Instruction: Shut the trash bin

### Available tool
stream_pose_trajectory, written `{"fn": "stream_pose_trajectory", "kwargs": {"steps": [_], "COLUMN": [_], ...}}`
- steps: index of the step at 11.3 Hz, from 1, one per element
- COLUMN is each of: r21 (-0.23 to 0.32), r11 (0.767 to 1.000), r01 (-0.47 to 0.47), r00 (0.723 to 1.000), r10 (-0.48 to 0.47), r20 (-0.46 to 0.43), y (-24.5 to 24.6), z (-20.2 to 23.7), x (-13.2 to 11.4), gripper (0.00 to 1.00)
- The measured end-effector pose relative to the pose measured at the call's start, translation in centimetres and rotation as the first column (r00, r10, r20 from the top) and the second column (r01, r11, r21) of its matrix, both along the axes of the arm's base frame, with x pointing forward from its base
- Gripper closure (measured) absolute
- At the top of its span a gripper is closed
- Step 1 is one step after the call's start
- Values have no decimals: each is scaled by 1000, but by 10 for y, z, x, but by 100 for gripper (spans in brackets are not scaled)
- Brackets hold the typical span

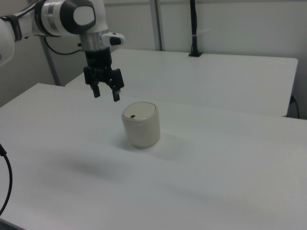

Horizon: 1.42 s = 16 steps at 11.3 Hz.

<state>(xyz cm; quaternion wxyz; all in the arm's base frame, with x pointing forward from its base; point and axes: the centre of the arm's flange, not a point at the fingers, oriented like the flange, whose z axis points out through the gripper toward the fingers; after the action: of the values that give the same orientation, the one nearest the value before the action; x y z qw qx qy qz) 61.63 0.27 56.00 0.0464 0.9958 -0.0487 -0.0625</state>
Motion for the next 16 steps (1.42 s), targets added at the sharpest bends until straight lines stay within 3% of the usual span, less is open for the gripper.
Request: {"fn": "stream_pose_trajectory", "kwargs": {"steps": [16], "r21": [-1], "r11": [1000], "r01": [-2], "r00": [1000], "r10": [2], "r20": [-1], "y": [2], "z": [-1], "x": [1], "gripper": [0]}}
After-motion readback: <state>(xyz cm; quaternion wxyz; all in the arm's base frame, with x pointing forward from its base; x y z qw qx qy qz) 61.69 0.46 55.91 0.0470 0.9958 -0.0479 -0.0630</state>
